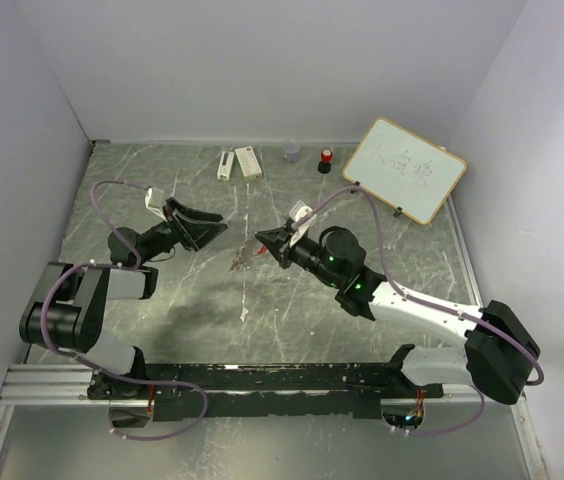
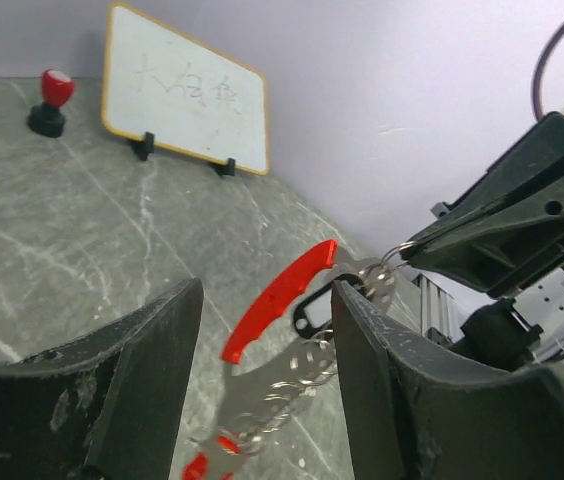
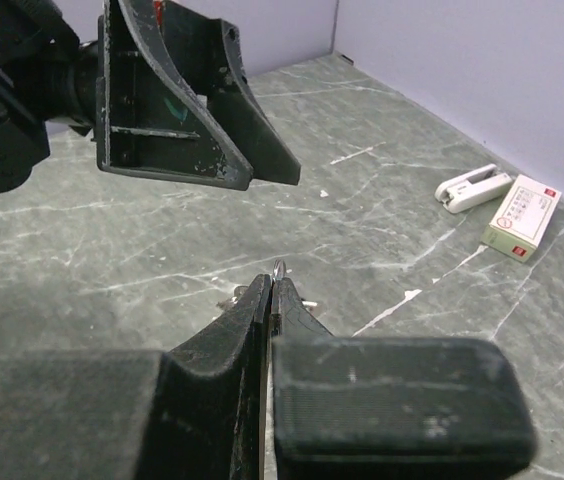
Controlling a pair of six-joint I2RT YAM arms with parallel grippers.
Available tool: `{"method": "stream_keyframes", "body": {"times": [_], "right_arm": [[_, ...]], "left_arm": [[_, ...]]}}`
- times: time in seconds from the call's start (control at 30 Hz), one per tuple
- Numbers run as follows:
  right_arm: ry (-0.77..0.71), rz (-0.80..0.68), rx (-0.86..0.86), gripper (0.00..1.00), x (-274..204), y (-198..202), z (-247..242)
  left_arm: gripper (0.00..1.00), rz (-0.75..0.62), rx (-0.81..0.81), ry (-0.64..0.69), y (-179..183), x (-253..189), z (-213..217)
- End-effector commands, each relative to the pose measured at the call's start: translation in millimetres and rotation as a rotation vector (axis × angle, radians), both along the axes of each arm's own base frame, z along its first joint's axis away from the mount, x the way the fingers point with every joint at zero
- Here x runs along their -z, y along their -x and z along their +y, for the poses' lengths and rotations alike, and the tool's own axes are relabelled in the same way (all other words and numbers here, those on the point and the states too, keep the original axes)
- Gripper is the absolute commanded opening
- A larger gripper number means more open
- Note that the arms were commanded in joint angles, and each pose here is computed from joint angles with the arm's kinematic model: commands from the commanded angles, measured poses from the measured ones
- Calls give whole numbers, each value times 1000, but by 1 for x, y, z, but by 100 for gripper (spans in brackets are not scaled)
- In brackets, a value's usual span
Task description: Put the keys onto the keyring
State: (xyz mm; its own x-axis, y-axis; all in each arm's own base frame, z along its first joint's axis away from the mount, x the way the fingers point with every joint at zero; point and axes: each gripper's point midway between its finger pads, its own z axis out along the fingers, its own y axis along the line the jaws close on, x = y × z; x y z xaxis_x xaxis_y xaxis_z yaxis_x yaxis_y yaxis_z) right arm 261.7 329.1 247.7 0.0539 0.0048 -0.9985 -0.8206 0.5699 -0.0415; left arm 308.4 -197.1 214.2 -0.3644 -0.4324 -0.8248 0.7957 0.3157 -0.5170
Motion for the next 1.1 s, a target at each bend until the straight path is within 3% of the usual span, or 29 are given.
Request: {"method": "stream_keyframes", "body": {"times": [0.0, 0.33, 1.07], "right_arm": [[-64, -100, -62, 0, -24, 13, -3], [-133, -169, -160, 0, -38, 31, -5], [-212, -212, -183, 0, -62, 30, -19]], "left_arm": [[65, -315, 66, -2, 30, -47, -13], [67, -282, 53, -141, 41, -27, -52], [66, -269, 78, -128, 60, -24, -62]]}}
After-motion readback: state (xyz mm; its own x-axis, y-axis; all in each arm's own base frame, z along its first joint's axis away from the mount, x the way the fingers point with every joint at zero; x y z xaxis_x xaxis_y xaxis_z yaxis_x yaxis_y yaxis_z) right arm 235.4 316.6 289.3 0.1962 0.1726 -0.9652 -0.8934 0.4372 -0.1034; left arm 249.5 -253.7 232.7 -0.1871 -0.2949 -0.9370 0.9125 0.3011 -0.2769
